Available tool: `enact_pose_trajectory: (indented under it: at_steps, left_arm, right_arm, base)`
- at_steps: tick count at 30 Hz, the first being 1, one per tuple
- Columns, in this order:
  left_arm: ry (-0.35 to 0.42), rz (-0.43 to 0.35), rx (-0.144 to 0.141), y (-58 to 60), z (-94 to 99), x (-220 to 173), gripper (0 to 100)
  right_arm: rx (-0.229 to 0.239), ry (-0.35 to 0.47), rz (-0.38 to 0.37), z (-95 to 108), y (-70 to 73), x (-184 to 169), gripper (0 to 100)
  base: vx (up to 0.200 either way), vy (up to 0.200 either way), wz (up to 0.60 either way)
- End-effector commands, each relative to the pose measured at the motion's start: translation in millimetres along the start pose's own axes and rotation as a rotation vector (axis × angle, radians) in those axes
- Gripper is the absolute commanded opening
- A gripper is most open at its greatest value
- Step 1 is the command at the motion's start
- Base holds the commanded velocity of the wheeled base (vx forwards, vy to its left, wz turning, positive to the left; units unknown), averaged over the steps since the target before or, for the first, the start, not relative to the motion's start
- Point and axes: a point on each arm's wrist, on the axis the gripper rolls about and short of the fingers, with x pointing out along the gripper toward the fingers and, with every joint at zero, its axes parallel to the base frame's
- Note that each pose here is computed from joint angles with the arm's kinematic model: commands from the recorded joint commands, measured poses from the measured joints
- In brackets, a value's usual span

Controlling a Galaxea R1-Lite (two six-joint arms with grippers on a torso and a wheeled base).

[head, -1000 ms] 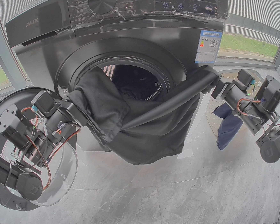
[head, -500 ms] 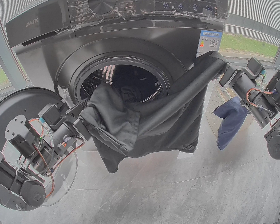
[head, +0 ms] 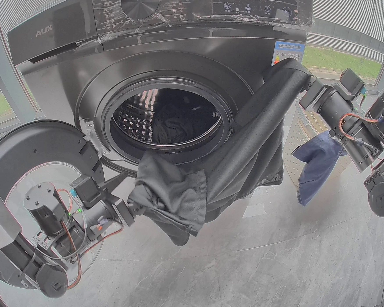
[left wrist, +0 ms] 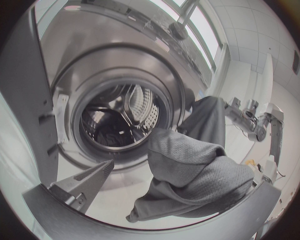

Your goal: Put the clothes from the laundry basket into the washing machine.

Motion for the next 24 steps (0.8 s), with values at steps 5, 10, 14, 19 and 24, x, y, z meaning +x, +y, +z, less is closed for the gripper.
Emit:
enact_pose_trajectory:
  at_steps: [5,10,14,19,24]
  left_arm:
    - [0.293,-0.060,0.030,1.0,-61.5,-24,100]
    - [0.432,-0.091,0.098,1.8,-89.1,-38,100]
    - [0.484,-0.119,0.110,-0.1,-101.2,-39,100]
    - [0.545,-0.153,0.101,-7.4,-113.8,-43,100]
    - [0.543,-0.168,0.109,-10.4,-115.0,-40,100]
  right_arm:
    - [0.006,-0.015,0.007,3,2.3,2,0]
    - [0.008,-0.010,0.010,2,3.4,1,0]
    - [0.019,-0.004,0.028,1,9.5,0,0]
    - [0.045,-0.001,0.070,-2,23.6,-2,0]
    - [0.059,0.005,0.095,-3,31.5,-3,0]
  base:
    - [0.000,0.000,0.00]
    - [0.000,0.000,0.00]
    - [0.000,0.000,0.00]
    - [0.000,0.000,0.00]
    - [0.000,0.000,0.00]
